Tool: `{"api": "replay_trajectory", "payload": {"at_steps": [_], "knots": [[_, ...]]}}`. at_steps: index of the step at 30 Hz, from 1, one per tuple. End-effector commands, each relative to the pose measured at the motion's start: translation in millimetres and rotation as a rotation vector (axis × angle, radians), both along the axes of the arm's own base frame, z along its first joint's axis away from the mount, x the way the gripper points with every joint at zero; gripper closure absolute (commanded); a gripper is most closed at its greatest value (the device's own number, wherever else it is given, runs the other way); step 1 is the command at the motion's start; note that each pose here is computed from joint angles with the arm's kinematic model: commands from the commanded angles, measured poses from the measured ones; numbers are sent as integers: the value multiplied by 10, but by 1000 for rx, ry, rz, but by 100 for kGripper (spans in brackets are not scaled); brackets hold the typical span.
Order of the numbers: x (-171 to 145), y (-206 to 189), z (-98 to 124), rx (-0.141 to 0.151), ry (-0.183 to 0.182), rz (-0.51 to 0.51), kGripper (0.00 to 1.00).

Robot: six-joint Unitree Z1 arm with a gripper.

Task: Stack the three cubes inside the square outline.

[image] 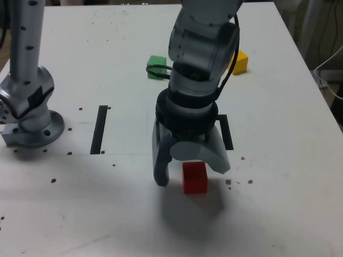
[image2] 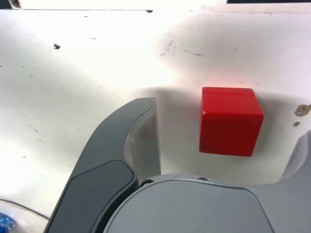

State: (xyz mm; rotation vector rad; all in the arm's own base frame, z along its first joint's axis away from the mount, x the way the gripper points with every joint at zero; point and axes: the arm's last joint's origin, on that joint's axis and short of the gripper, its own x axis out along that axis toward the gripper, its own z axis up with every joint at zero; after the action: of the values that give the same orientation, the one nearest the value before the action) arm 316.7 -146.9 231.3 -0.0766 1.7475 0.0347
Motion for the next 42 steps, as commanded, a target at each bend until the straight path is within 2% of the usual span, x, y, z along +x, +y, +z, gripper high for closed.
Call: {"api": "replay_trajectory", "payload": {"at_steps": [1,9,17,24,29,35,42], "knots": [[35,-8,-49,-2,-7,5,9],[41,5,-59,-13,-11,19,18],[16,23,-111,-1,1,19,37],[41,25,-176,7,-37,16,40],[53,25,-183,12,-50,15,41],[77,25,-168,24,-70,10,51],[97,21,-150,21,-89,2,60]]}}
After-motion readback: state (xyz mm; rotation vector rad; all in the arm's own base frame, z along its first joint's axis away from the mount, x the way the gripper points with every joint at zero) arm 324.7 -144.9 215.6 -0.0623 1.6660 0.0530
